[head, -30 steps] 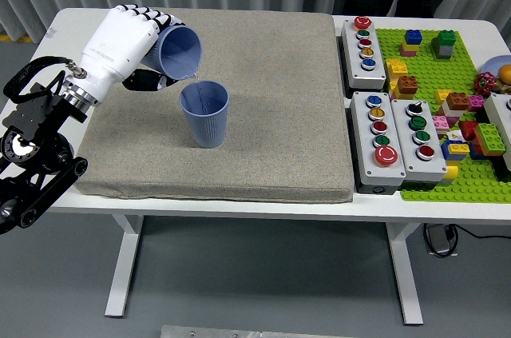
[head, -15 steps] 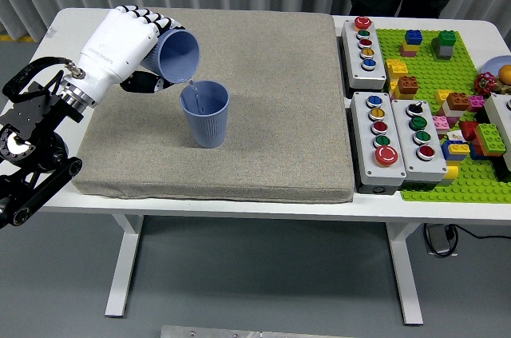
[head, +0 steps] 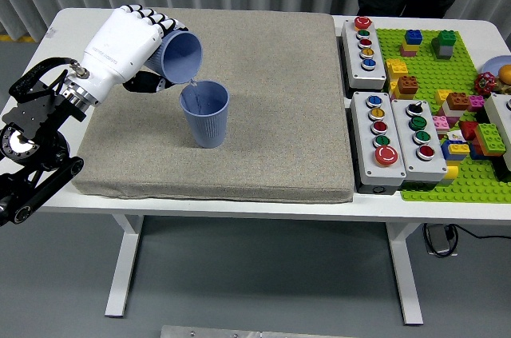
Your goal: Pick cup pour cup place
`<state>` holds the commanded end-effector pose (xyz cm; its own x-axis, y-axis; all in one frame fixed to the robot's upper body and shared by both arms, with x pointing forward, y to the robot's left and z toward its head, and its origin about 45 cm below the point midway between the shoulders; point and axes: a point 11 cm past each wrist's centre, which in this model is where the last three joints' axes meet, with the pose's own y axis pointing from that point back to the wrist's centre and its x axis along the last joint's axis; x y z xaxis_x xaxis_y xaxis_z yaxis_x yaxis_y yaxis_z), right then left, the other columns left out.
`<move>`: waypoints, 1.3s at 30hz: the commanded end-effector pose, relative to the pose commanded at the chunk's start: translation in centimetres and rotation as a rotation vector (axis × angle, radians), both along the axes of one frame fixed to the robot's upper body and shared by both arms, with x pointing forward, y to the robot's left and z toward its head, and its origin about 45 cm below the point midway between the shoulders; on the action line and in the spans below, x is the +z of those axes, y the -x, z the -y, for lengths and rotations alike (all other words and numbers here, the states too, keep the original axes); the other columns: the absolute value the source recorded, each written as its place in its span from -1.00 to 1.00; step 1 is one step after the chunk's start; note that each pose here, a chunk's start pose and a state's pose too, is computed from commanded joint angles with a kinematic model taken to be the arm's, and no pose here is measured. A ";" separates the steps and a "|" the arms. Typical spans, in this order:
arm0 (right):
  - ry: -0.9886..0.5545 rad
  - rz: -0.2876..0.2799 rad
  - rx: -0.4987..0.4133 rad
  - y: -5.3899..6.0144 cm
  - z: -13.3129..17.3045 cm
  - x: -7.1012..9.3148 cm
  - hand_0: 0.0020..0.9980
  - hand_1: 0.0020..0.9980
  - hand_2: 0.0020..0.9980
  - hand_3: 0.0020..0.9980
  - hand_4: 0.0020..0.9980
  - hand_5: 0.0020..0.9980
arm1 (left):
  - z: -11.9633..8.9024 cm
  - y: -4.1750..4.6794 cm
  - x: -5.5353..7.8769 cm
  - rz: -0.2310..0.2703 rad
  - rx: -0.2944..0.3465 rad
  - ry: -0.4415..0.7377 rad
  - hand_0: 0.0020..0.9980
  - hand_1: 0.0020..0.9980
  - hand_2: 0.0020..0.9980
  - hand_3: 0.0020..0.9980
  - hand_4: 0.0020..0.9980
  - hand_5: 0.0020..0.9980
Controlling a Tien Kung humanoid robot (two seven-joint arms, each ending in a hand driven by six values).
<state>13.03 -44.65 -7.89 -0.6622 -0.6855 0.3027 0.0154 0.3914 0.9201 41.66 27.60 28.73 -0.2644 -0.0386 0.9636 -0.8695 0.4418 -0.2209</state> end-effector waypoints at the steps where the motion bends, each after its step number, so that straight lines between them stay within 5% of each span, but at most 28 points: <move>1: 0.000 0.000 0.000 0.0 0.0 0.0 0.37 0.26 0.17 0.14 -1.00 -0.66 | 0.0 0.01 -0.1 -0.002 -0.001 -0.004 -0.18 -0.16 -0.05 -0.05 0.50 -0.73; 39: 0.006 0.005 -0.006 -0.1 0.2 0.1 0.37 0.26 0.17 0.14 -1.00 -0.67 | -0.3 0.19 -0.5 0.013 0.007 -0.049 -0.17 -0.15 -0.05 -0.04 0.44 -0.77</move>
